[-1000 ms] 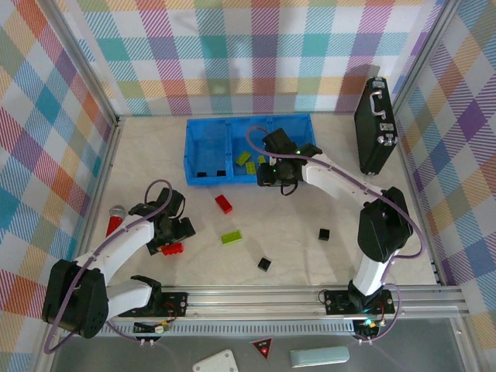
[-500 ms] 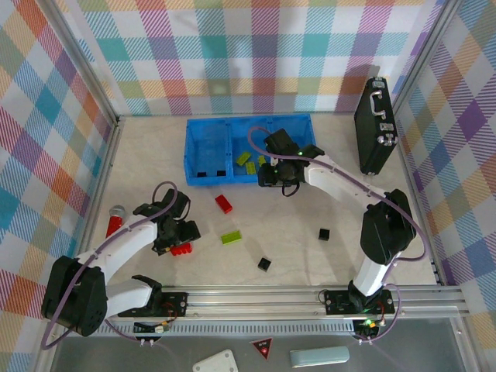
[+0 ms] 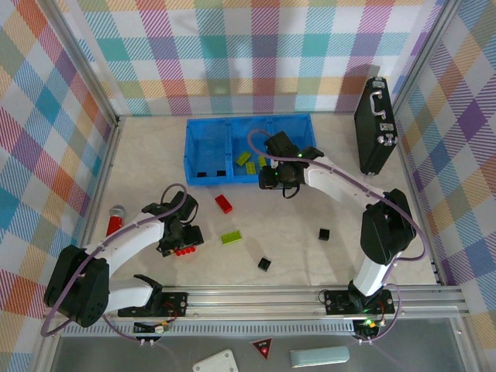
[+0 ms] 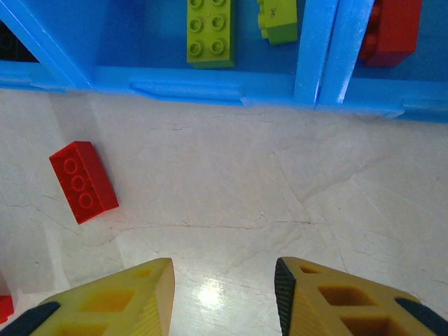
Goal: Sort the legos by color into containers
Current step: Pick up the lego from the bottom-left of the table.
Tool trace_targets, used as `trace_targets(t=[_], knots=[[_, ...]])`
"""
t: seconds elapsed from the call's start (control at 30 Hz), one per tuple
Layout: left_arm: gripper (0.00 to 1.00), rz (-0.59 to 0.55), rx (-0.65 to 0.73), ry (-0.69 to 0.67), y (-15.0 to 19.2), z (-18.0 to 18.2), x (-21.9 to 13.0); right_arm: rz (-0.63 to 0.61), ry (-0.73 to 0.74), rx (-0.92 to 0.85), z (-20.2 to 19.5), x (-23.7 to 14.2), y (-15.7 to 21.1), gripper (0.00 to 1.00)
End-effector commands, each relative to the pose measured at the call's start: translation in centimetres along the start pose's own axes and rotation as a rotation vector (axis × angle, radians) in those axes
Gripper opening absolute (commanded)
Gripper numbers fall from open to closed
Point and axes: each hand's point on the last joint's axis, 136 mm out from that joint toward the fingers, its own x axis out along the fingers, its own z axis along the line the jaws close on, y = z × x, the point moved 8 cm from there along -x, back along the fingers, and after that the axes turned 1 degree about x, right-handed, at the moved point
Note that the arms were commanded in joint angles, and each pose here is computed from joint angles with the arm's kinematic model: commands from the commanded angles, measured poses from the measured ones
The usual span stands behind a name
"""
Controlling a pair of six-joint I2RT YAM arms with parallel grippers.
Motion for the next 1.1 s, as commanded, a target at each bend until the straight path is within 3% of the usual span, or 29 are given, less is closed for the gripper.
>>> trace_targets(t=[0.0,0.63,1.07], knots=[[0.77,0.003,0.002,-0.006,0.2,-0.1,-0.5,-0.023,-0.015,-0.003,-0.2,-1.1,-0.1,0.44],[0.65,-0.022,0.026,0.046,0.0,-1.2,-1.6,-0.045,-0.003,-0.004,-0.5,-2.3,0.2,0.44],[0.64,-0.105,0.12,0.143,-3.1,-5.9,-5.5,-0.05,0.116,0.006,-3.7,-4.3,3.2,0.44]])
